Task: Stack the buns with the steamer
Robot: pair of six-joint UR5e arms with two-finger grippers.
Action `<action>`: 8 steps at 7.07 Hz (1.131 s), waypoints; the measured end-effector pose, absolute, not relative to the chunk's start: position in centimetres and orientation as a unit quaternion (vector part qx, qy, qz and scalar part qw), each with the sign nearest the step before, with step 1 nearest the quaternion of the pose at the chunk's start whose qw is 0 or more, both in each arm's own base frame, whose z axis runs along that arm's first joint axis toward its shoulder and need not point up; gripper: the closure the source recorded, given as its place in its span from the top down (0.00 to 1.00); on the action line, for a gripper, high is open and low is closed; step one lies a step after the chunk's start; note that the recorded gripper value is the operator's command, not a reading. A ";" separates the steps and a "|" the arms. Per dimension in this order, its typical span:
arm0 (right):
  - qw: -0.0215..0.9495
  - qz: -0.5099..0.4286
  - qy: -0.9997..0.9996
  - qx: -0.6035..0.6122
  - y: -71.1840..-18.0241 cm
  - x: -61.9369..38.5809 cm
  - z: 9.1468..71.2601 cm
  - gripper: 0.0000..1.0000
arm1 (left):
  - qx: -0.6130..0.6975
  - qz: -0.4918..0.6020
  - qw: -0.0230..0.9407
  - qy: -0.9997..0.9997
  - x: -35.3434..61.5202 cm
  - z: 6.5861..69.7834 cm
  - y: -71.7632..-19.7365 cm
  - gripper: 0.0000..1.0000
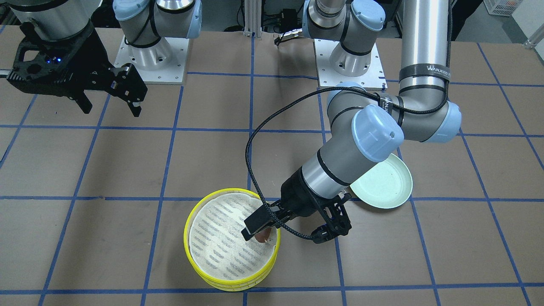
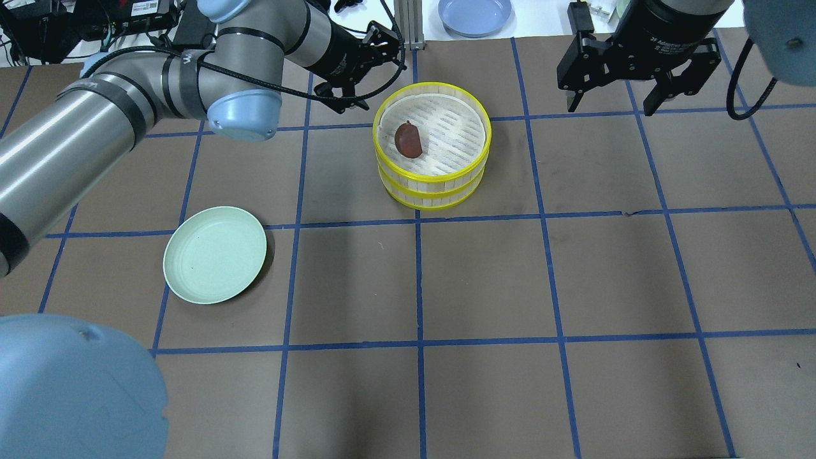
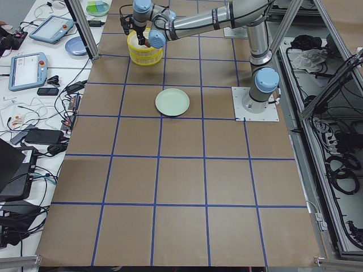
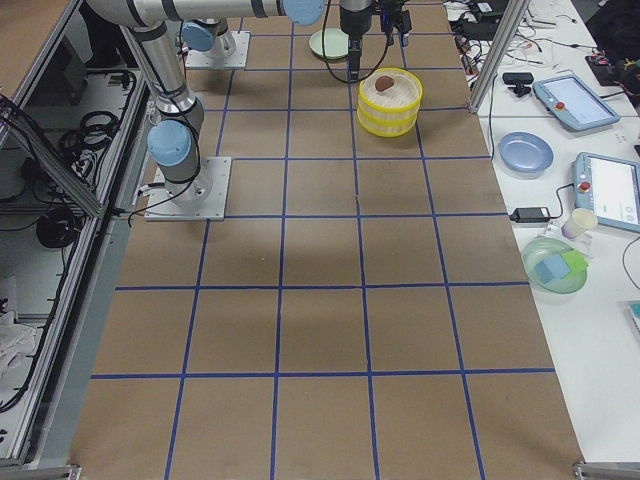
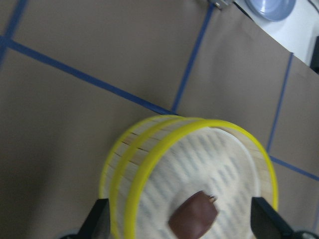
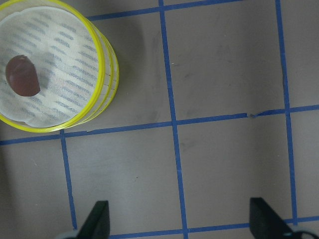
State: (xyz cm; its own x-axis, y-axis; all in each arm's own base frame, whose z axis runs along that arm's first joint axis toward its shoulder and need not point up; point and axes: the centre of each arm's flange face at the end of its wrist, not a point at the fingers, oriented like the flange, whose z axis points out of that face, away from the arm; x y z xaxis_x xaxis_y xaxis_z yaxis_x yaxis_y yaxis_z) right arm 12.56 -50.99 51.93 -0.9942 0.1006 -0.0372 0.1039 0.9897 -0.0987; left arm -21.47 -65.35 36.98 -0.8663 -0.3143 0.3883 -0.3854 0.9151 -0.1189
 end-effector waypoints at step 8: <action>-0.013 -0.043 0.998 0.043 -52.5 12.4 49.8 1.00 | 0.075 0.022 -0.032 -0.996 -8.4 48.6 -54.5 1.00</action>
State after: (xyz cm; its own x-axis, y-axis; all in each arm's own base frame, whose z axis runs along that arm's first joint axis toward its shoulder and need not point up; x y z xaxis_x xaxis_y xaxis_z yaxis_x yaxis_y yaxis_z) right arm 12.44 -52.50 49.81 -0.9960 0.0870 0.0220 0.0847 0.9926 -0.0873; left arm -8.40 -54.50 48.57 -0.9868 -0.1501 -0.0611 -0.1473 0.9879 -0.0480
